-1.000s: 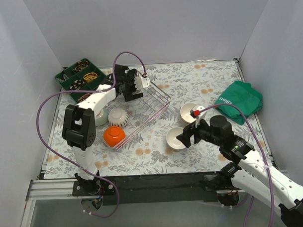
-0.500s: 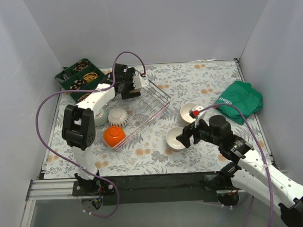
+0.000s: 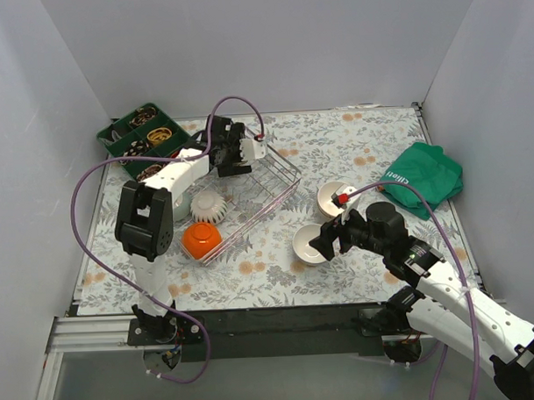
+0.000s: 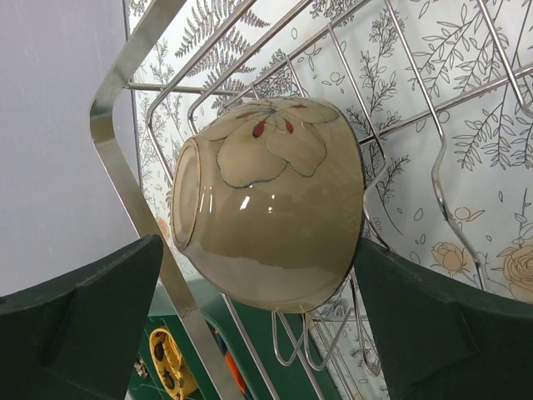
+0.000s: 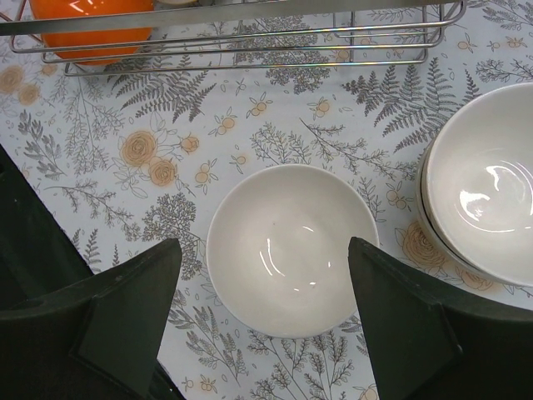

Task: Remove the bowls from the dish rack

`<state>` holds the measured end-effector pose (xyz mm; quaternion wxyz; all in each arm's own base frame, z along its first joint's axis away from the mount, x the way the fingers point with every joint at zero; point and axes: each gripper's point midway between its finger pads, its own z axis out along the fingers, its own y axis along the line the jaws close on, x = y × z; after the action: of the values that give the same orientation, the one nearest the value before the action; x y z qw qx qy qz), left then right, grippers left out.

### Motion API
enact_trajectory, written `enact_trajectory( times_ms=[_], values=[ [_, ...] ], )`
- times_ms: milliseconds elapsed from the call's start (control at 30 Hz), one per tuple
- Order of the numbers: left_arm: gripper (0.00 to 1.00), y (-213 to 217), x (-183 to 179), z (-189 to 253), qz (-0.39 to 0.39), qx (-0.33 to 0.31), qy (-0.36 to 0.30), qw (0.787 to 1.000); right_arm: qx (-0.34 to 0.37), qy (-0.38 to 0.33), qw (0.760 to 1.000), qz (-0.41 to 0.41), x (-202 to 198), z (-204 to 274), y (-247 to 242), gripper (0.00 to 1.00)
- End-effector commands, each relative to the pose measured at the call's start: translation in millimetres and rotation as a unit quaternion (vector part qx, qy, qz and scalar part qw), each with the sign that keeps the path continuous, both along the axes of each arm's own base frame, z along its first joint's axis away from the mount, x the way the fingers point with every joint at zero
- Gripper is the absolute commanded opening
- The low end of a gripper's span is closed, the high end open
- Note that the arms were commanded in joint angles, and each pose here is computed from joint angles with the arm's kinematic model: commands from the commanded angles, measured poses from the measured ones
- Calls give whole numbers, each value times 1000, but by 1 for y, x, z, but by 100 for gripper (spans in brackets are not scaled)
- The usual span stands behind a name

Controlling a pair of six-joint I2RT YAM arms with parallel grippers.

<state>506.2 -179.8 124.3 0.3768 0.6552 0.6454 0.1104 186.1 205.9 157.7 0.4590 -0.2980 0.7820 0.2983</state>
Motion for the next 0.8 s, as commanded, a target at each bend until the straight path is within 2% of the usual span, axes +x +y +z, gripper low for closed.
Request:
enact_trajectory(
  times_ms=[0, 133, 300, 333, 500, 567, 733, 767],
  values=[
    [98, -10, 4, 12, -10, -2, -15, 1000, 13, -14, 1000, 8, 2, 7, 5, 89],
    [97, -12, 5, 9, -13, 0, -15, 1000, 14, -12, 1000, 8, 2, 6, 5, 89],
    [91, -18, 2, 5, -19, 6, -11, 1000, 12, -9, 1000, 7, 2, 4, 5, 89],
    [85, -18, 2, 4, -19, 5, -9, 1000, 13, -10, 1000, 9, 2, 4, 6, 89],
    [69, -20, -1, 5, -21, 6, -9, 1000, 12, -9, 1000, 8, 2, 4, 6, 89],
    [53, -22, -3, 7, -24, 6, -11, 1000, 13, -8, 1000, 9, 2, 4, 6, 89],
    [47, -24, -6, 21, -23, 7, -24, 999, 12, -9, 1000, 8, 2, 4, 5, 89],
    [44, -23, -5, 25, -22, 6, -29, 999, 12, -9, 1000, 8, 2, 4, 6, 89]
  ],
)
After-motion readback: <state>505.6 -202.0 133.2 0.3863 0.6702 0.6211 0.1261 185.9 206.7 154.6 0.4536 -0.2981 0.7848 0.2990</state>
